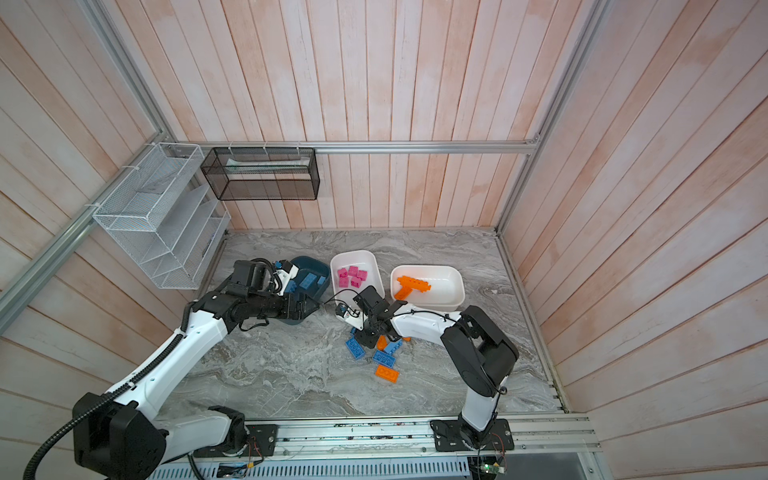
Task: Sort the legos into containers by color
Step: 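Carry the light blue brick with the right gripper over the teal tub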
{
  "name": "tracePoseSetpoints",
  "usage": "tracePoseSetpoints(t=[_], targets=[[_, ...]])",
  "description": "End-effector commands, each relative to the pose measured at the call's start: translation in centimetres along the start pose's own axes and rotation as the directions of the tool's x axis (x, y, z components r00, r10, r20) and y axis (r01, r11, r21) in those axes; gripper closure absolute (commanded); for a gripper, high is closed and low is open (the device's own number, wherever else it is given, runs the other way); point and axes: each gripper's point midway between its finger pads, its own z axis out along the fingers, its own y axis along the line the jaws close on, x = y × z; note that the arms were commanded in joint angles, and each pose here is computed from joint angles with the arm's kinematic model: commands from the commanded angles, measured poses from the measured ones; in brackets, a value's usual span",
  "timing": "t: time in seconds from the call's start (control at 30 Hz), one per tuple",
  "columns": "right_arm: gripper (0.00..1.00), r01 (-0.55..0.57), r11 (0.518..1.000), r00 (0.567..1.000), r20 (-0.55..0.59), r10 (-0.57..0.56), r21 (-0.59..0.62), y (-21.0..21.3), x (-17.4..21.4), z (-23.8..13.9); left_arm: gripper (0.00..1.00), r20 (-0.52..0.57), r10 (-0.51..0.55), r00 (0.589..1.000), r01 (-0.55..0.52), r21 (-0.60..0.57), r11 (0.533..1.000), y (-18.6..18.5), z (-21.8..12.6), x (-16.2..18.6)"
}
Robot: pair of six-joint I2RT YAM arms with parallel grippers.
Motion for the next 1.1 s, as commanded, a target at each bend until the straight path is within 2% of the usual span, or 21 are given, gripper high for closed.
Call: tracePoseSetpoints(t=[0.0, 0.2, 0.4, 0.5, 0.73, 0.83, 1.07], targets=[[0.72, -0.023, 0.999, 0.987, 0.161, 0.026, -0.024, 0.2, -5.1, -3.2, 0.00, 0.026, -0.044, 0.999, 0.046, -0.048, 0.998, 1.4, -1.3, 0.4], [0.72, -0.033, 0.988, 0.922, 0.377, 0.088, -0.152, 0.3, -13.1, -5.5, 0.00, 0.109, -0.152, 0.982, 0.166, -0.130, 0.978, 4.2, -3.4, 0.0], [0.73, 0.004, 0.969, 0.879, 0.462, 0.115, -0.248, -0.1, -19.2, -4.0, 0.00, 0.188, -0.217, 0.958, 0.248, -0.159, 0.956, 5.5, -5.2, 0.1], [0.73, 0.010, 0.964, 0.877, 0.465, 0.118, -0.264, -0.7, -21.2, -2.1, 0.00, 0.203, -0.237, 0.950, 0.272, -0.167, 0.948, 5.7, -5.4, 0.5], [0.73, -0.050, 0.982, 0.859, 0.495, 0.134, -0.180, -4.4, -24.5, 2.1, 0.00, 0.220, -0.258, 0.941, 0.301, -0.192, 0.934, 6.4, -5.7, 1.3], [0.73, -0.066, 0.982, 0.857, 0.493, 0.148, -0.179, -5.4, -25.2, 3.8, 0.00, 0.219, -0.259, 0.941, 0.303, -0.195, 0.933, 6.5, -5.7, 1.5], [0.64, -0.086, 0.991, 0.894, 0.432, 0.120, -0.099, -6.8, -23.0, 7.3, 0.00, 0.217, -0.251, 0.943, 0.296, -0.206, 0.933, 6.8, -5.6, 1.5]])
